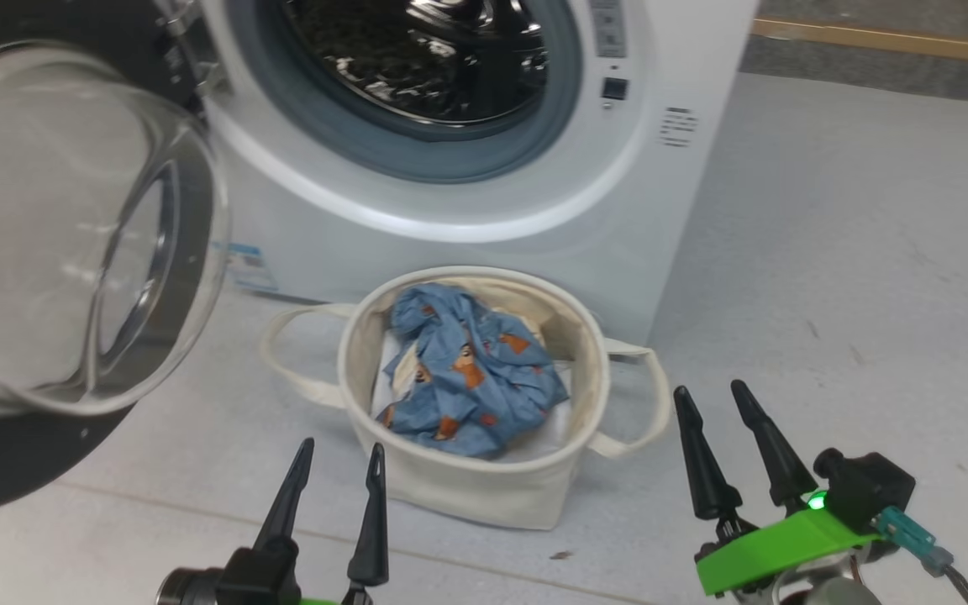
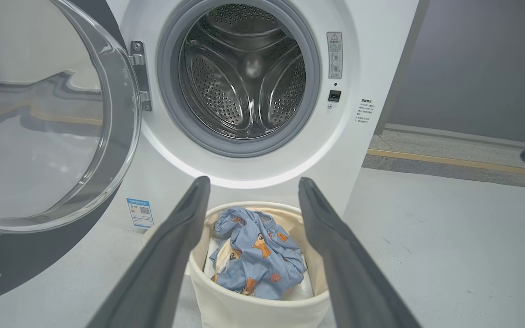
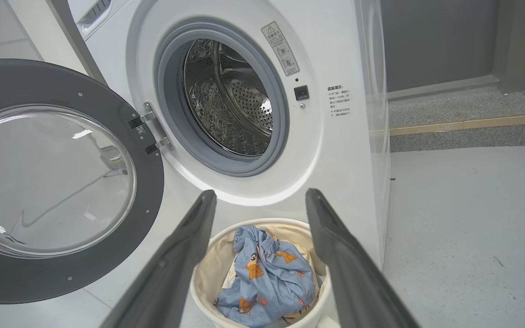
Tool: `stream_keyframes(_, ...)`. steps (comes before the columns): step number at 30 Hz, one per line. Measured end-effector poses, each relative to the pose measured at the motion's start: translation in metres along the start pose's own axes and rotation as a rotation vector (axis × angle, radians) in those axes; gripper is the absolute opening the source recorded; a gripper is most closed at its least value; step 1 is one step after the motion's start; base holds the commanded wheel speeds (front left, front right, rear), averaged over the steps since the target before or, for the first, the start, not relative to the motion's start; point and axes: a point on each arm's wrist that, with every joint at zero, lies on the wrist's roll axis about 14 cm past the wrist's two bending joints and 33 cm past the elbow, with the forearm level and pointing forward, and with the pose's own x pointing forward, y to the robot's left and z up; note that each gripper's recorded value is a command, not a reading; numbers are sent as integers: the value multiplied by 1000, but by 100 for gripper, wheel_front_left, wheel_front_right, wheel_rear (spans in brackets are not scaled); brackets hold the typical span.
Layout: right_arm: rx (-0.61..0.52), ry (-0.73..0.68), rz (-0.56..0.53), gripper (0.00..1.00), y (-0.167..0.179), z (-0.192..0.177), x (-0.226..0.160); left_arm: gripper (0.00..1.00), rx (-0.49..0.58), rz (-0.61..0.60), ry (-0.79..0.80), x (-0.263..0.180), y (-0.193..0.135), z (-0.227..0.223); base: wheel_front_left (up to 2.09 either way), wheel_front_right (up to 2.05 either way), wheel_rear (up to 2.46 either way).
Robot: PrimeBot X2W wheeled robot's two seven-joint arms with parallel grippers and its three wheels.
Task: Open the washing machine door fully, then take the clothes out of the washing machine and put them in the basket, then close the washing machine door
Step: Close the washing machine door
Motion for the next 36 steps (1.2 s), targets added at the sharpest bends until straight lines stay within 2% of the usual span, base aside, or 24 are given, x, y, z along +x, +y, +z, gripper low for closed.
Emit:
stream_keyframes(12, -18, 19, 213, 100, 65, -11, 28, 100, 16, 138, -26, -19, 40, 11, 0, 0, 0)
stream_keyframes(27, 53, 58, 517, 100, 167, -29, 35, 100, 17, 380, -97, -68, 100, 38, 0, 0, 0)
stream_keyframes(36, 65, 74, 583, 100, 189, -34, 32, 100, 26, 472, -107, -89, 119, 43, 0, 0, 0)
